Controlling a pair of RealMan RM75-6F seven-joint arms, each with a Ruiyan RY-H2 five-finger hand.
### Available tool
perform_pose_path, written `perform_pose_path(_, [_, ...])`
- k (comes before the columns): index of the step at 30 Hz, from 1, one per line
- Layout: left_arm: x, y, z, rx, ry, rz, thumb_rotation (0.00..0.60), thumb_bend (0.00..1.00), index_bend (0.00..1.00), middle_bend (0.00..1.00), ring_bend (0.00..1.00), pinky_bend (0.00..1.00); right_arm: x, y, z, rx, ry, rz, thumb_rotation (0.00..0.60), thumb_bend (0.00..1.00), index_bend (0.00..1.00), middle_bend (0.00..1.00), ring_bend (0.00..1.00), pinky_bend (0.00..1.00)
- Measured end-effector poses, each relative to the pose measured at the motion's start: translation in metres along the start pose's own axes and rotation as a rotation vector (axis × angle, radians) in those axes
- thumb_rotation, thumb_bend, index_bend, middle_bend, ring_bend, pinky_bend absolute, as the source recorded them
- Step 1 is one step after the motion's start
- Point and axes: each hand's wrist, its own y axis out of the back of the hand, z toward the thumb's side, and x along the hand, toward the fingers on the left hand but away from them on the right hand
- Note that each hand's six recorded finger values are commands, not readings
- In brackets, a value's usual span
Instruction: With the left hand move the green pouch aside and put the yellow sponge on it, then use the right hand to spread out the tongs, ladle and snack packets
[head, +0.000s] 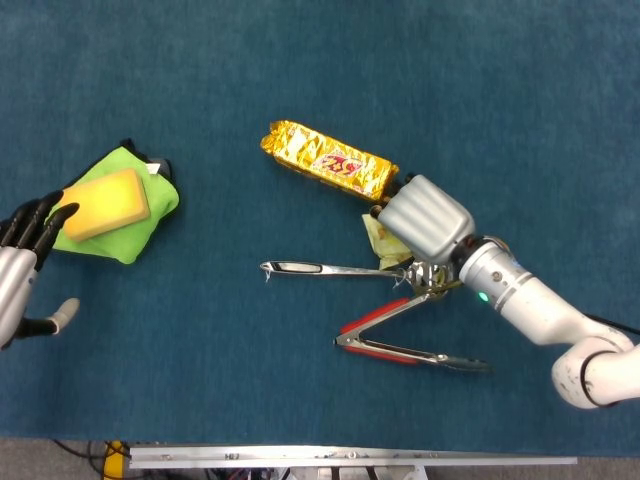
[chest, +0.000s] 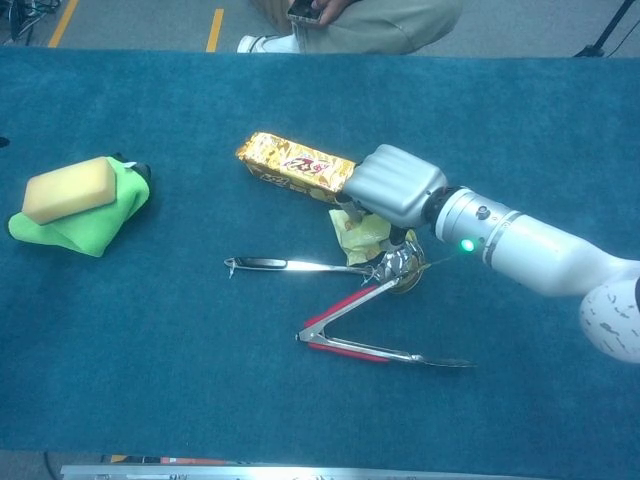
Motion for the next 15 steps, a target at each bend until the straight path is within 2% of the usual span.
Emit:
perform_pose_path(9, [0.001,0.001,-0.001,-0.001,0.000,0.005,0.600,0.27,0.00,0.00,0.00,0.15,0.005,0.010,-0.021,-0.043,-0.050,-0.041,0.600,0.00,0.53,0.62,0.41,0.49])
perform_pose_path(15, [0.002,0.000,0.000,-0.002,-0.002,0.004,0.600,0.27,0.00,0.00,0.00,0.15,0.008,0.024,-0.052,-0.087,-0.132,-0.082,0.600,0.00,0.53,0.62,0.41,0.49])
